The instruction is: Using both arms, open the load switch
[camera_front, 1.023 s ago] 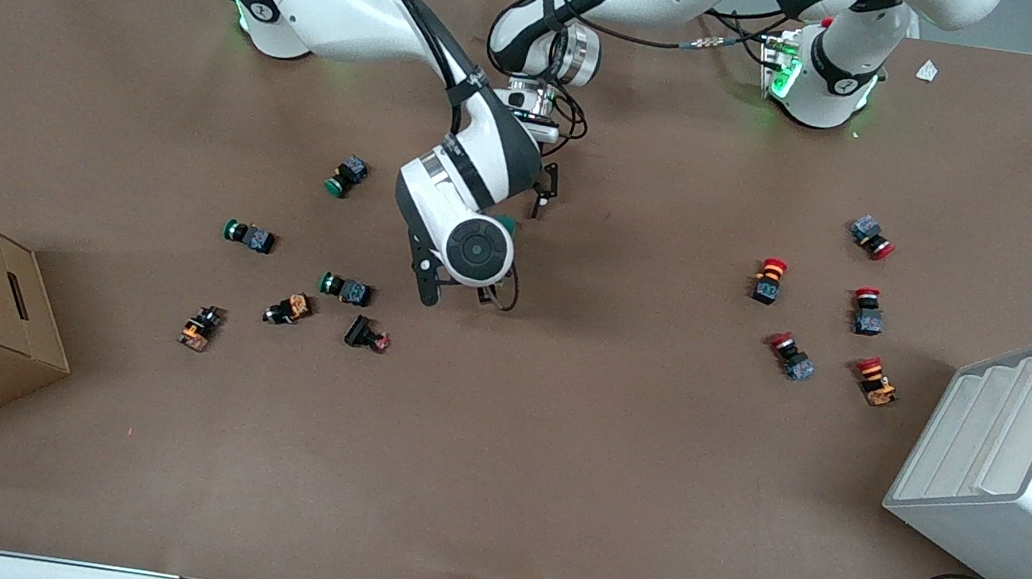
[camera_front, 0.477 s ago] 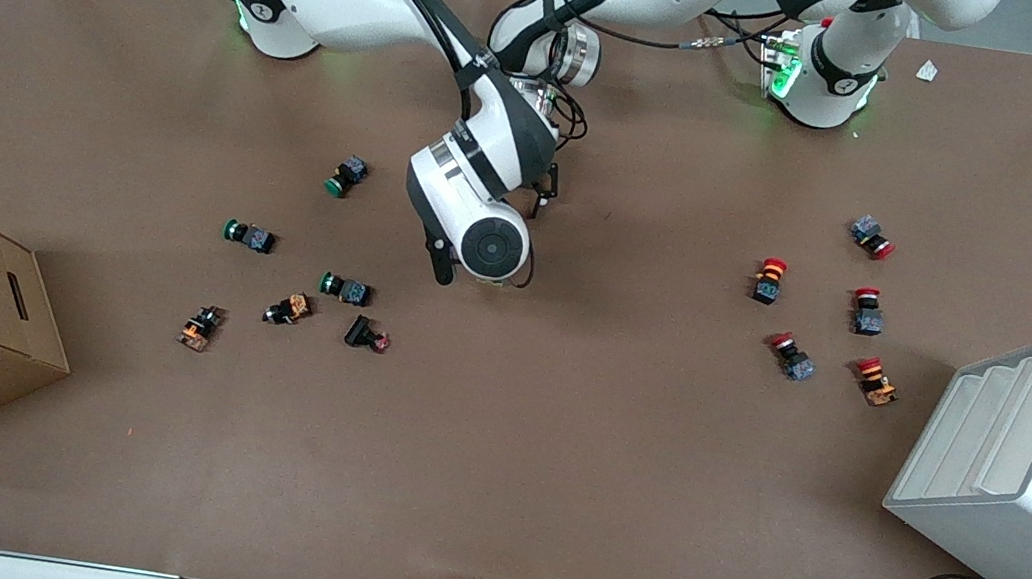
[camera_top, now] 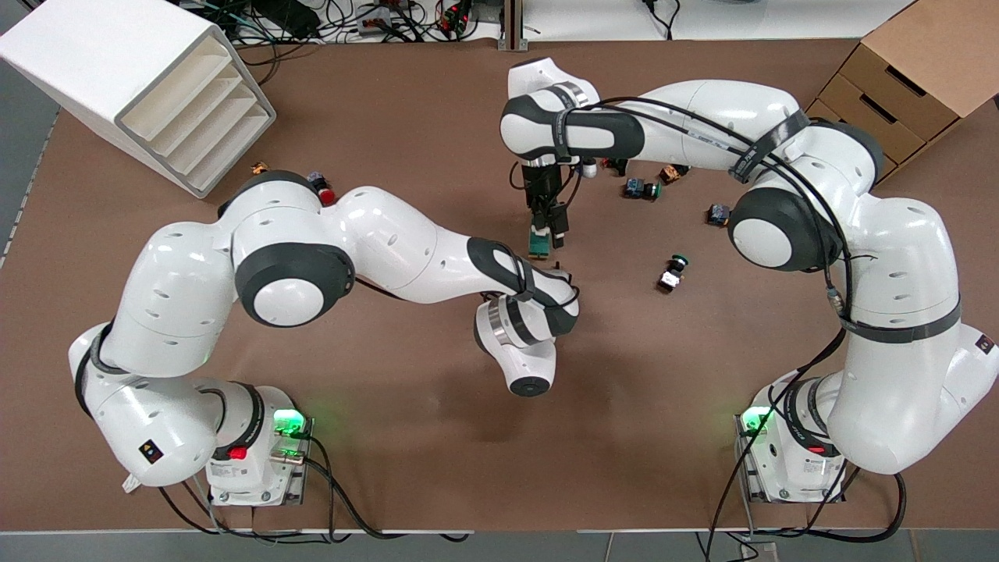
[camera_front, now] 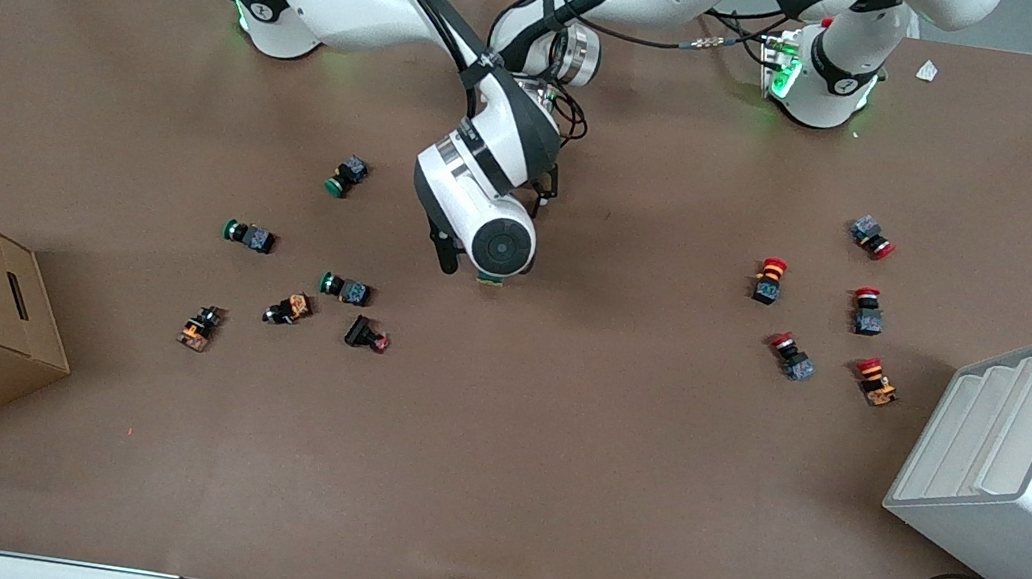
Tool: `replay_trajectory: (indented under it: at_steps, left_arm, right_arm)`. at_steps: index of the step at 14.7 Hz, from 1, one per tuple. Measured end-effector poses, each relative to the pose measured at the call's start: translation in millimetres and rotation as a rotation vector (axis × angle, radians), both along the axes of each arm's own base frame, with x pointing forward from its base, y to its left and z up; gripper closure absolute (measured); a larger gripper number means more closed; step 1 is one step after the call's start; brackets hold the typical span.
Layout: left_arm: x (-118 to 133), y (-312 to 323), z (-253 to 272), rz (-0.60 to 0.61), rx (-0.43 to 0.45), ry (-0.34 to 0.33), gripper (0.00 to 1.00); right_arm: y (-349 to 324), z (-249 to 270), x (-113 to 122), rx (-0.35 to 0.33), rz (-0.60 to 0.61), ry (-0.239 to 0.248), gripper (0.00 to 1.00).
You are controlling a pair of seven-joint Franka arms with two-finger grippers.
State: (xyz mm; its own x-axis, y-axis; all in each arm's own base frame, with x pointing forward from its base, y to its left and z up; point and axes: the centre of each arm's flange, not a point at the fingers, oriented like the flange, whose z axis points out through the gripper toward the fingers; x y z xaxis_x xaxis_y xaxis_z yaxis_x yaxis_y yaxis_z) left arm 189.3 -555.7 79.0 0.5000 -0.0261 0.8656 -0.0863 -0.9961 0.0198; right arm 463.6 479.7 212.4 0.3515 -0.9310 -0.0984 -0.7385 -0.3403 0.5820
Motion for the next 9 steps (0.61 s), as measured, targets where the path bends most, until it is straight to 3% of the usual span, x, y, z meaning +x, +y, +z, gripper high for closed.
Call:
replay_trajectory:
  at_steps: [3, 5, 9]
  left_arm:
    - [1.4, 0.3, -0.2, 0.002, 0.000, -0.002, 0.00]
    - [4.0, 1.0, -0.6, 0.005, 0.002, -0.004, 0.00]
    - [5.5, 1.2, -0.7, 0.007, 0.002, -0.006, 0.00]
  right_arm:
    - [-8.2, -14.6, -5.7, -0.008, 0.042, 0.021, 0.00]
    - [-27.7, -7.6, 9.8, 0.031, 0.117, 0.047, 0.00]
    - [-155.6, 76.3, 107.5, 0.253, 0.359, 0.025, 0.00]
